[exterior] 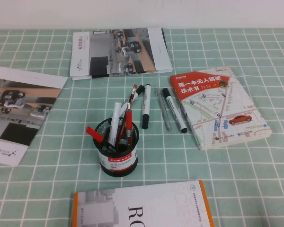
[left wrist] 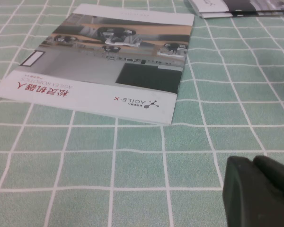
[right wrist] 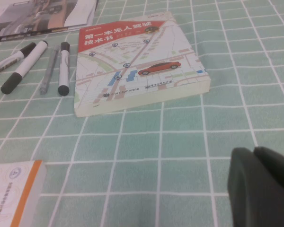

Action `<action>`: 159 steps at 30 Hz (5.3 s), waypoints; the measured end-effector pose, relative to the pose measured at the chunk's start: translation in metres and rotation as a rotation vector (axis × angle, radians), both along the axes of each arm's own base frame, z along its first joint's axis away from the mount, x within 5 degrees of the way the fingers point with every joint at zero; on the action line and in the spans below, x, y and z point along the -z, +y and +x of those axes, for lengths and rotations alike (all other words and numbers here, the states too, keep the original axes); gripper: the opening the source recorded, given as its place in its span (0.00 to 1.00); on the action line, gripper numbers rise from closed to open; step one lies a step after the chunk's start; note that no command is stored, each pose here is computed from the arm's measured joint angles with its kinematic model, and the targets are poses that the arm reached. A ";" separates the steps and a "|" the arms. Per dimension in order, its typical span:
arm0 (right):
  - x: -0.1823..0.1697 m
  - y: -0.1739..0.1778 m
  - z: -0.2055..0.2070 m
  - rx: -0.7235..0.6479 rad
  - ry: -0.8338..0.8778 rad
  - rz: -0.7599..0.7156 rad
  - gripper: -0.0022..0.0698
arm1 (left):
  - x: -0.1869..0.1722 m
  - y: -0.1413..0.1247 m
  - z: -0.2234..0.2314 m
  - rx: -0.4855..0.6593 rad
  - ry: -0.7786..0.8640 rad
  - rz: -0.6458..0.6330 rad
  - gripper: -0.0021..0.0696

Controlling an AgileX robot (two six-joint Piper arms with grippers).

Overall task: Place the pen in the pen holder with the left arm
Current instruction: Pick up the pen on the table

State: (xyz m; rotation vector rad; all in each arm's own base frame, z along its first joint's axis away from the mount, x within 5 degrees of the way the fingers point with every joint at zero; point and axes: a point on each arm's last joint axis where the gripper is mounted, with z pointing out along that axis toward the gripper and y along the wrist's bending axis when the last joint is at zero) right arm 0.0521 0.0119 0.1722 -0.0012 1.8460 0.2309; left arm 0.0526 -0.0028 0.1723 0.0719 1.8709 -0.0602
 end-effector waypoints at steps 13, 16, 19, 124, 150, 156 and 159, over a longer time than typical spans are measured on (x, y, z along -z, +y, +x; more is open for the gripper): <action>0.000 0.000 0.000 0.000 0.000 0.000 0.00 | 0.000 0.000 0.000 0.000 0.000 0.000 0.02; 0.000 0.000 0.000 0.000 0.000 0.000 0.00 | 0.000 0.000 0.000 0.000 0.000 0.000 0.02; 0.000 0.000 0.000 0.000 0.000 0.000 0.00 | 0.000 0.000 0.000 0.000 0.000 0.000 0.02; 0.000 0.000 0.000 0.000 0.000 0.000 0.00 | -0.133 -0.164 0.393 0.520 0.781 0.152 0.02; 0.000 0.000 0.000 0.000 0.000 0.000 0.00 | -0.050 -0.226 0.407 0.593 0.861 0.343 0.28; 0.000 0.000 0.000 0.000 0.000 0.000 0.00 | -0.043 -0.227 0.410 0.572 0.858 0.327 0.49; 0.000 0.000 0.000 0.000 0.000 0.000 0.00 | -0.032 -0.227 0.412 0.565 0.879 0.340 0.50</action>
